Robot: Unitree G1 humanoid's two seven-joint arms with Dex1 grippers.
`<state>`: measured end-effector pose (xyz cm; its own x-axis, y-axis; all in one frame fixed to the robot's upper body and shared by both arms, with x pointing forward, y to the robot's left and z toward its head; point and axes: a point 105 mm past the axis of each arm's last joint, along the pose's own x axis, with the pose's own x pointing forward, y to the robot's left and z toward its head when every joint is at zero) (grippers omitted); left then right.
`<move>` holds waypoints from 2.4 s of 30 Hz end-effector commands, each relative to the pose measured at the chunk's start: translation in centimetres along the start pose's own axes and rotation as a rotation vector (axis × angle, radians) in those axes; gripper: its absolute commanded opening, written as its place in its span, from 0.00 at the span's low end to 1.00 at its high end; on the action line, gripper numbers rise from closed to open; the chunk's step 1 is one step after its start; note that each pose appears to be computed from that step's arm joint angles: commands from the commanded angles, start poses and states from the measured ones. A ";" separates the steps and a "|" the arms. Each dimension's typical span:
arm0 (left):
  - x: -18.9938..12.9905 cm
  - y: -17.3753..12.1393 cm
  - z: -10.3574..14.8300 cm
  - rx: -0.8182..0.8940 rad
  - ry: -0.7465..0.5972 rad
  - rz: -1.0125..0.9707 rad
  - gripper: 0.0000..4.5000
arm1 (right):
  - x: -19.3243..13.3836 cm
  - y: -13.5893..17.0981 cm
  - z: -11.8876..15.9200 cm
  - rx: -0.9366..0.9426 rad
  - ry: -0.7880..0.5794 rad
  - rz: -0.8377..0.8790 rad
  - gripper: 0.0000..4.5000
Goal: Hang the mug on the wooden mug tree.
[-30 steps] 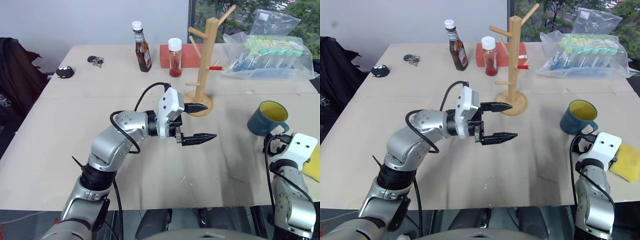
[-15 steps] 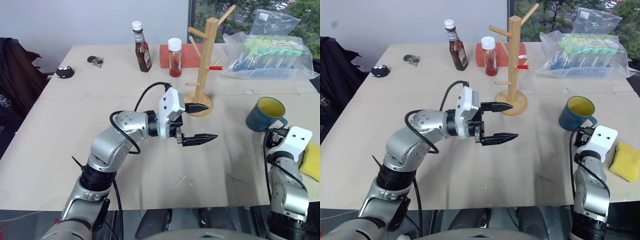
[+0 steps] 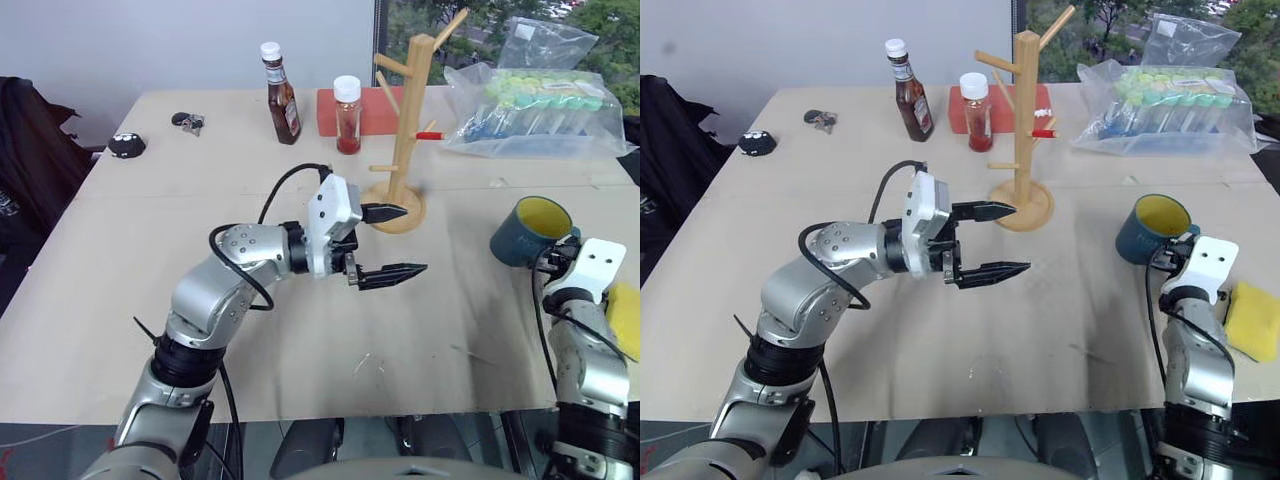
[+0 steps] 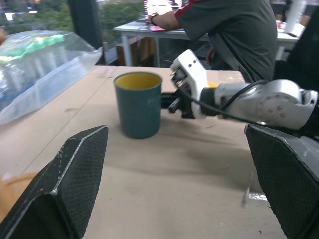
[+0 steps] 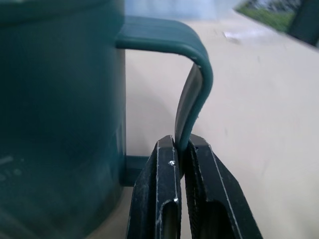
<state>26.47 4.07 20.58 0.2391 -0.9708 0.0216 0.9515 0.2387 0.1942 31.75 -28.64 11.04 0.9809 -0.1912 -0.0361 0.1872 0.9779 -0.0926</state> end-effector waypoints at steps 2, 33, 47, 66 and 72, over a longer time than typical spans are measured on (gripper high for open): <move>-1.5 -0.2 0.6 0.008 -0.124 0.115 1.00 | -0.6 3.4 7.1 -0.163 -0.164 0.368 0.02; -4.3 -0.6 1.4 0.107 -0.512 0.507 1.00 | 2.1 13.1 20.1 -0.745 0.021 1.032 0.02; -4.1 -0.3 1.5 0.110 -0.521 0.499 1.00 | 3.0 13.4 22.1 -0.651 -0.030 0.961 0.41; -7.4 -0.1 -6.7 -0.070 -0.067 0.655 1.00 | -4.2 4.8 9.9 -0.044 0.027 0.984 0.89; -9.9 -2.0 -10.1 -0.128 0.131 0.644 1.00 | -7.5 5.6 1.5 -0.008 0.021 0.833 1.00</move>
<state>24.41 13.44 8.94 0.7887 -0.6120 -0.0576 0.6143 0.7883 0.0356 25.32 -22.10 10.05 0.7752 0.6022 -0.1906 -0.5949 0.7975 0.1004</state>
